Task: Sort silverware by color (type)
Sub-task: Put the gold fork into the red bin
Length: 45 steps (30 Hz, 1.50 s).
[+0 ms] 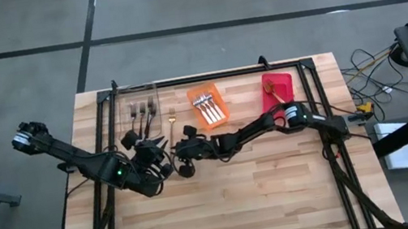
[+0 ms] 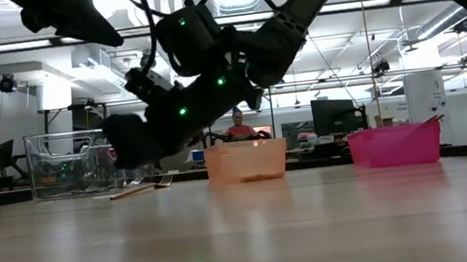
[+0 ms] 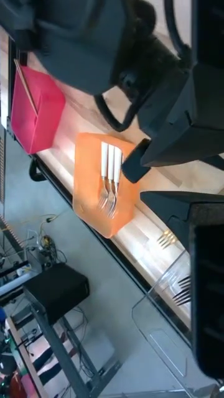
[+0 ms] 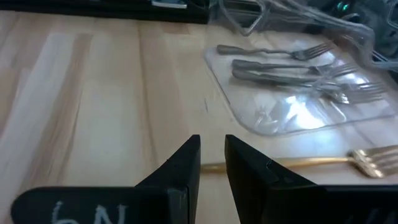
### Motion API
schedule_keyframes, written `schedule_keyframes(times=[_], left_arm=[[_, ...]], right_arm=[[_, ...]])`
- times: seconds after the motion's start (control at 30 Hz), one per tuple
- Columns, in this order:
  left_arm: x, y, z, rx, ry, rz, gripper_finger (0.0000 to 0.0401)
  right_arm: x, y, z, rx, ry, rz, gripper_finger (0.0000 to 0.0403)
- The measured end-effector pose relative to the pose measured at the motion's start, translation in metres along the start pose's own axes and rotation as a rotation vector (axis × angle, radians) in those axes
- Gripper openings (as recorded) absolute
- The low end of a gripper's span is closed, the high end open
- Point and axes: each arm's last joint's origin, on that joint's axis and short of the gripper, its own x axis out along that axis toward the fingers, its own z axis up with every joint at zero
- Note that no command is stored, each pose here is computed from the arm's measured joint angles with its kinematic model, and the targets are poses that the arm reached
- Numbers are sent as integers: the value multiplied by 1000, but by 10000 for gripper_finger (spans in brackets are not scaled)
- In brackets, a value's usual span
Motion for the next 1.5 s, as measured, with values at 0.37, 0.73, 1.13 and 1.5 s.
schedule_keyframes(times=[0.37,0.73,1.13,1.5], left_arm=[[0,0,0,-2,0,0,57],[0,-1,0,0,-1,-2,57],[-1,4,11,185,-40,39,57],[-10,37,10,283,-107,111,36]], right_arm=[[31,12,-15,-20,33,54,66],[28,15,-17,-16,205,54,66],[-31,18,5,-83,596,87,66],[-77,3,50,190,676,85,65]])
